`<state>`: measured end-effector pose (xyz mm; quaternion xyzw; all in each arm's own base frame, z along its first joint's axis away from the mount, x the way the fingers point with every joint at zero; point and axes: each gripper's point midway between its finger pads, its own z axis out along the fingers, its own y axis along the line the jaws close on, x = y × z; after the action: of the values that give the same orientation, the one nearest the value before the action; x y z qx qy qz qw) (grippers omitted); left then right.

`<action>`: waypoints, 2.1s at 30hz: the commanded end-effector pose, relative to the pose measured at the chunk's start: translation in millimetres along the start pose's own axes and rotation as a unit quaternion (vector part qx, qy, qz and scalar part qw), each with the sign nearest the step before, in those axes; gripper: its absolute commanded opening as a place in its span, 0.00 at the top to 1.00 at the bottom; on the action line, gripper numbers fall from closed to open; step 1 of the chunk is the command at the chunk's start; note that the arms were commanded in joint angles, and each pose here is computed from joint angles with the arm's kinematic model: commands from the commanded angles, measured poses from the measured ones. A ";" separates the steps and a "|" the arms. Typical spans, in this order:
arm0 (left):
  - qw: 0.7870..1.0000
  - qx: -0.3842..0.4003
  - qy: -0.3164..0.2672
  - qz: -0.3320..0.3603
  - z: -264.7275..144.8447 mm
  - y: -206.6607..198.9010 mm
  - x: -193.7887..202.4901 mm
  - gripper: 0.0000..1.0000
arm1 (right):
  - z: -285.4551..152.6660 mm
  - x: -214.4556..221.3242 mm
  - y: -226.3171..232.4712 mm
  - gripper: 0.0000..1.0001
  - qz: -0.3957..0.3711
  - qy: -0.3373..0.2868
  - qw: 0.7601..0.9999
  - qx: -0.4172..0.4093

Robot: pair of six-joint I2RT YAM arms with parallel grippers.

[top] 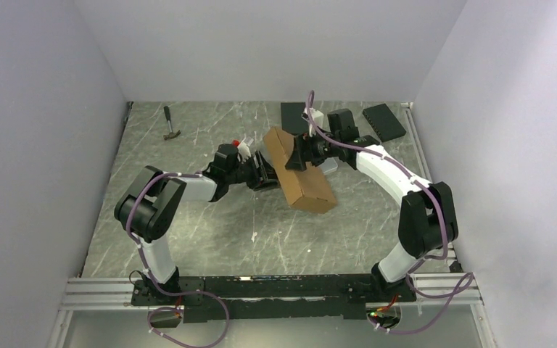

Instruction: Fold the paper box

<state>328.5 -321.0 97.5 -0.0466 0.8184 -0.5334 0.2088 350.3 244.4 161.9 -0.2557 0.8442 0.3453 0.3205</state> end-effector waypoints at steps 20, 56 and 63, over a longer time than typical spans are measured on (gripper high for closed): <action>0.995 0.081 -0.020 0.047 11.5 -42.1 -16.7 0.24 | -63.5 1.9 -56.0 0.63 0.115 -0.079 0.990 -0.015; 0.994 0.092 -0.002 0.063 54.3 -76.2 -31.9 0.27 | -64.2 6.1 -37.4 0.00 -0.289 0.113 0.907 0.285; 0.994 0.091 -0.001 0.066 51.0 -77.2 -30.1 0.27 | -67.0 7.7 -51.5 0.13 -0.296 0.111 0.891 0.326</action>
<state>360.1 -383.2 137.8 0.0083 0.7845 -0.5779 0.2250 338.2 170.5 157.0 -0.4323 0.8339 -0.0432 0.3405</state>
